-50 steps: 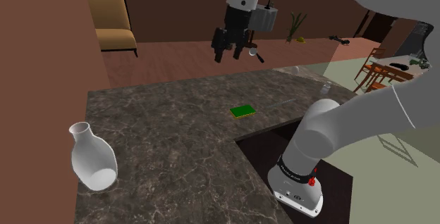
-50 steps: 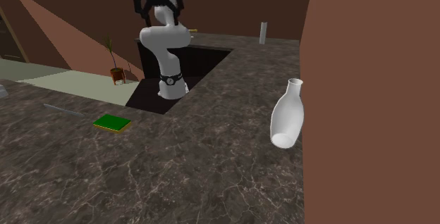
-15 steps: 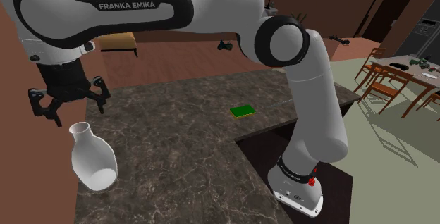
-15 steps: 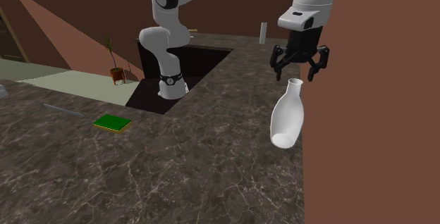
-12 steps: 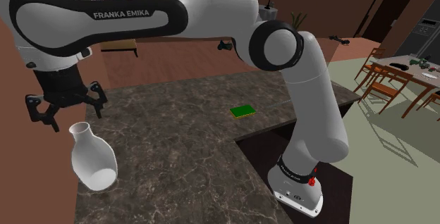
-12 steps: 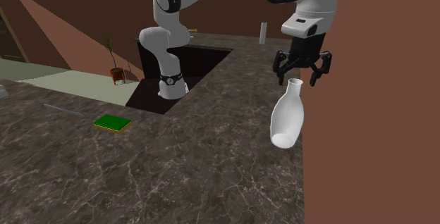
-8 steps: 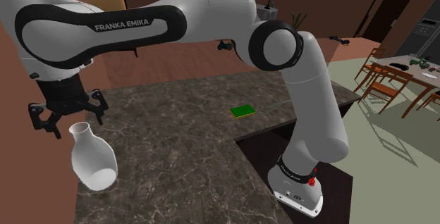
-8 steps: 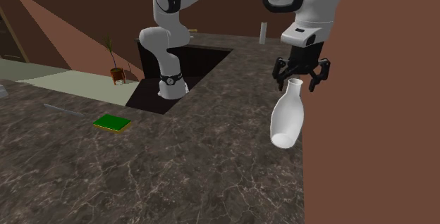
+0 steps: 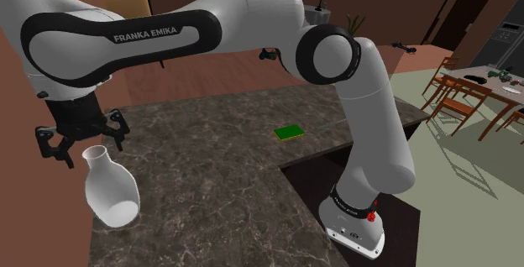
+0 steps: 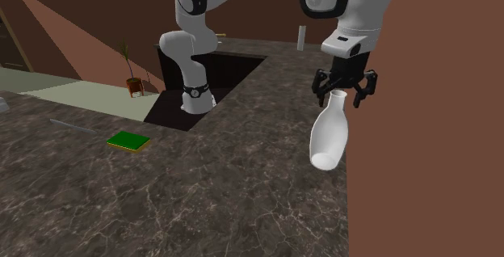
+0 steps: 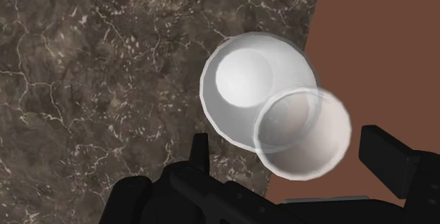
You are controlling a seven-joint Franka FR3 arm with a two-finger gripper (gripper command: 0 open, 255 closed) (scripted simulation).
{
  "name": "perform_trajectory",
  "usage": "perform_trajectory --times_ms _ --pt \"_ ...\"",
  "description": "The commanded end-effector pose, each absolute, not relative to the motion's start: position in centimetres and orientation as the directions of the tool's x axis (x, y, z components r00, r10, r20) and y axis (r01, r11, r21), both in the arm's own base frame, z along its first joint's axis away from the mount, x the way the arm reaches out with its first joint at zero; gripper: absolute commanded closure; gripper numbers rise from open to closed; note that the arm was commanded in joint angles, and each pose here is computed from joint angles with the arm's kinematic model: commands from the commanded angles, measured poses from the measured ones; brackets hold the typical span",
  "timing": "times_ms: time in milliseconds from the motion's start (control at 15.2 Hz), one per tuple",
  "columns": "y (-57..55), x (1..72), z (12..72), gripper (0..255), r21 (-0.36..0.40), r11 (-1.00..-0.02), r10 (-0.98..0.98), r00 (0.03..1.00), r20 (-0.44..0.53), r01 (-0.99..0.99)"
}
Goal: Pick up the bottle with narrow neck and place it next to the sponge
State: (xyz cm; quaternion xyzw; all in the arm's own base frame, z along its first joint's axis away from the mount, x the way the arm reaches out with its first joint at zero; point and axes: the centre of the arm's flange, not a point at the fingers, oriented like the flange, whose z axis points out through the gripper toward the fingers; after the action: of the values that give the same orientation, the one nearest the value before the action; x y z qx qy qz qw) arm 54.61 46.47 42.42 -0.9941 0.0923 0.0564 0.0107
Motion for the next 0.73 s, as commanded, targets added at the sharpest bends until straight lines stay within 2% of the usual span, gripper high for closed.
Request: perform_trajectory --times_ms 0,660 --pt "46.47 54.61 42.42 255 -0.011 -0.983 -0.182 0.977 -0.114 -0.185" --pt "46.47 54.61 42.95 255 -0.011 -0.983 -0.182 0.977 -0.114 -0.185"
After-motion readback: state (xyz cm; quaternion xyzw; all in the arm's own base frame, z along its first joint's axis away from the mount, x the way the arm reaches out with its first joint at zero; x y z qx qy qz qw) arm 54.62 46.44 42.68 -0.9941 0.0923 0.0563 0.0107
